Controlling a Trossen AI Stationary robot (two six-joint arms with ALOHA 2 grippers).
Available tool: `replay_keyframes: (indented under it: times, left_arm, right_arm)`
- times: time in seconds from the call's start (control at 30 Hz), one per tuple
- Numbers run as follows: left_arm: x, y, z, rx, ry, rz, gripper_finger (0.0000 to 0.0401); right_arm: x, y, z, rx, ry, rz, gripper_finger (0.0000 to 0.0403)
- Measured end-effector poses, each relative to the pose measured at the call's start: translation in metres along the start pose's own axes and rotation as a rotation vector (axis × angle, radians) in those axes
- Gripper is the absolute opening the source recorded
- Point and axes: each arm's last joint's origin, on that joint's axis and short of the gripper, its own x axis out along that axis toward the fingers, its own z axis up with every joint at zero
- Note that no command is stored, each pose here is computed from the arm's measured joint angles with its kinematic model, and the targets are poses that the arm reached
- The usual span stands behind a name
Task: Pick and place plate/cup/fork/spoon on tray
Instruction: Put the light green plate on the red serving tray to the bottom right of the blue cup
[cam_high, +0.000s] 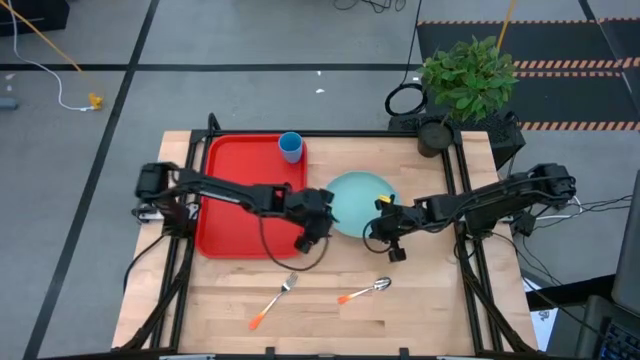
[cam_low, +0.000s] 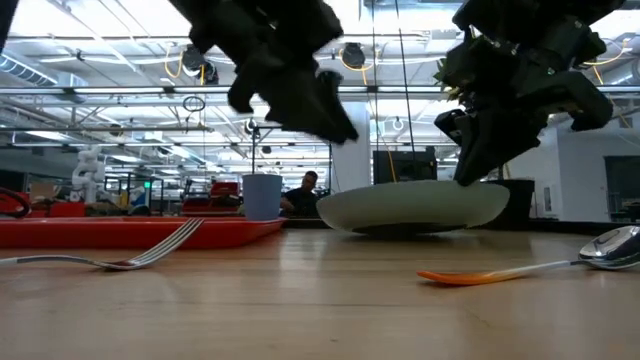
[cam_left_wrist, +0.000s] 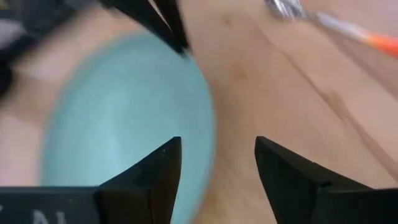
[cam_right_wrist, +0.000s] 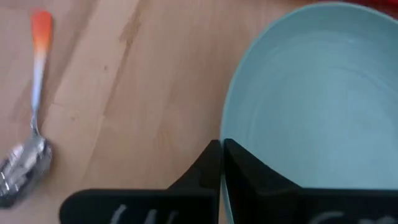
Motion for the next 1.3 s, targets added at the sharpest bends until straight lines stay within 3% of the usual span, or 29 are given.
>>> replay_keyframes:
  times: [0.13, 0.33, 0.57, 0.83, 0.97, 1.3]
  left_arm:
    - [0.023, 0.0, 0.003, 0.027, 0.12, -0.059, 0.0179]
    - [0.044, 0.006, 0.008, 0.058, 0.173, -0.059, 0.014]
    - [0.045, 0.008, 0.011, 0.092, 0.168, -0.058, 0.0071]
    - [0.044, 0.012, 0.008, 0.024, 0.181, -0.04, 0.001]
    - [0.045, 0.012, 0.008, 0.008, 0.183, -0.03, 0.0026]
    - [0.046, 0.008, 0.014, 0.023, 0.161, -0.003, 0.0146]
  right_arm:
    - [-0.003, -0.001, 0.0, 0.005, -0.002, -0.003, 0.0]
    - [-0.004, -0.001, 0.0, 0.005, 0.0, -0.002, 0.0]
    - [-0.004, -0.001, 0.0, 0.007, -0.002, -0.003, 0.0]
    - [-0.004, -0.001, 0.0, 0.012, -0.002, -0.003, 0.0]
    - [-0.004, -0.001, 0.0, 0.013, -0.002, -0.003, 0.0]
    - [-0.004, -0.001, 0.0, 0.014, -0.003, -0.003, 0.0]
